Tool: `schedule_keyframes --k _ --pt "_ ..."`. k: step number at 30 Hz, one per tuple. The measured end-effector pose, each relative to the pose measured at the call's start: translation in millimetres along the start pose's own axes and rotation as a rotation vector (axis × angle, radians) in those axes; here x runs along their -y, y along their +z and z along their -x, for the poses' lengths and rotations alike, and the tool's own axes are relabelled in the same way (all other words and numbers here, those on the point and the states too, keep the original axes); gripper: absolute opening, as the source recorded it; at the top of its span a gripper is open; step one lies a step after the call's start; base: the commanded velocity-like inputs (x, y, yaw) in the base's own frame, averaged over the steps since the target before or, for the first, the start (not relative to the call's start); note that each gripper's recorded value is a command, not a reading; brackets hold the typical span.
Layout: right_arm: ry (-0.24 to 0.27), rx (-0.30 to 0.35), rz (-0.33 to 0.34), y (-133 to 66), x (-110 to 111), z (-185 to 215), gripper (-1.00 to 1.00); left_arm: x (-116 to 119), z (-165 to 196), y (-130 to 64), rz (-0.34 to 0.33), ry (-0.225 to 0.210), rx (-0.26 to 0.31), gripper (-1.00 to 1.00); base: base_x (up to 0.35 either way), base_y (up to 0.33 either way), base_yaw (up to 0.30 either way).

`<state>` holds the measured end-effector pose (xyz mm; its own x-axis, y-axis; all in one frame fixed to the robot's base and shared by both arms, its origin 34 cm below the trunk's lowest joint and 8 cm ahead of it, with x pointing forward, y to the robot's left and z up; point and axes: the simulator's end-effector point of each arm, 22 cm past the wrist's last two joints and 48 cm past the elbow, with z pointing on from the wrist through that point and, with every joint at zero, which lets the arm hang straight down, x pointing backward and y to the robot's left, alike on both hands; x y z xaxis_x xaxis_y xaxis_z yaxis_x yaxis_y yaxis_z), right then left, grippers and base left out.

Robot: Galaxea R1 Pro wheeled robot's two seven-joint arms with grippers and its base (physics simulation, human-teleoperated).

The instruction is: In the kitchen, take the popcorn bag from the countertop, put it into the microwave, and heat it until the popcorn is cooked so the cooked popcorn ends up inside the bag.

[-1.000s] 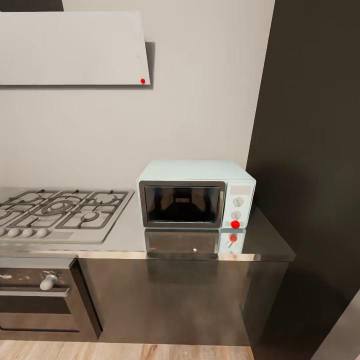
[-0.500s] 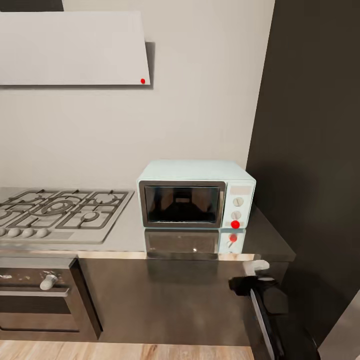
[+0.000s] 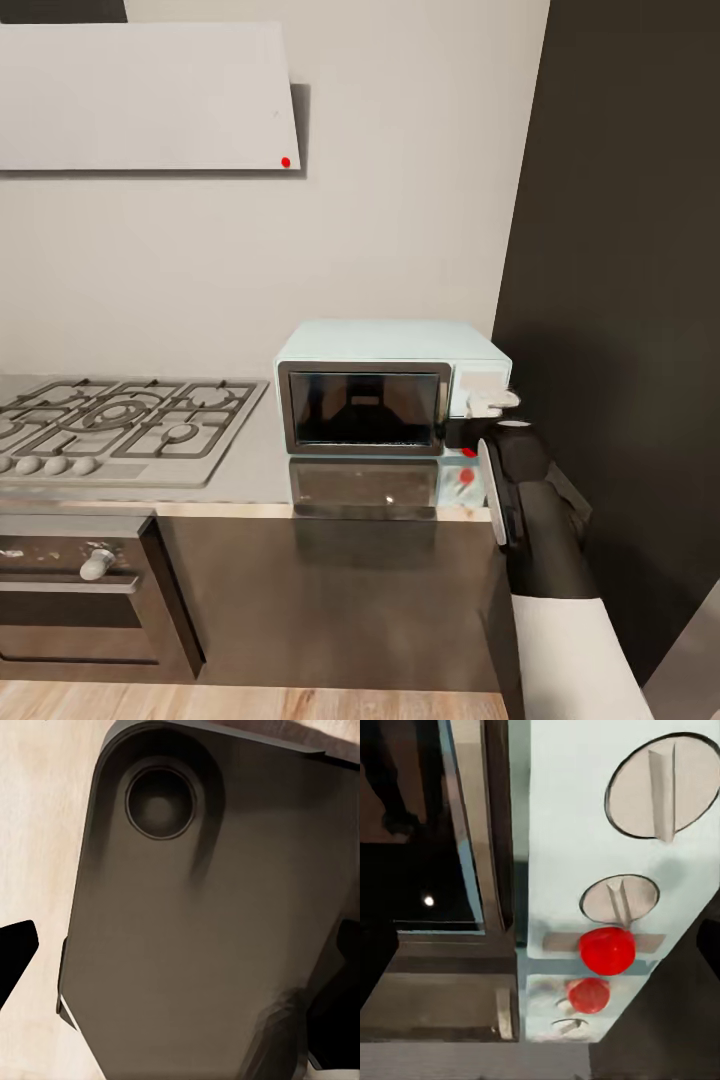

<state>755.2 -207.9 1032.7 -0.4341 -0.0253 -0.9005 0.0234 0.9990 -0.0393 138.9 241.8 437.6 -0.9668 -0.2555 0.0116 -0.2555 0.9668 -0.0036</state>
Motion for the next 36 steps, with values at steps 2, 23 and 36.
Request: schedule_keyframes --k 2,23,36 --pt "-0.004 0.067 -0.001 6.7 -0.8 11.0 1.0 0.4 -0.2 0.0 -0.001 0.0 0.0 1.0 0.0 0.0 0.0" --pt "0.005 0.242 -0.039 53.7 4.8 5.3 1.0 1.0 -0.3 0.0 -0.002 0.006 0.0 1.0 0.0 0.015 0.0" --pt "0.004 0.242 -0.04 53.9 4.9 5.1 1.0 1.0 0.0 0.0 -0.002 0.006 0.0 1.0 0.0 0.083 0.0"
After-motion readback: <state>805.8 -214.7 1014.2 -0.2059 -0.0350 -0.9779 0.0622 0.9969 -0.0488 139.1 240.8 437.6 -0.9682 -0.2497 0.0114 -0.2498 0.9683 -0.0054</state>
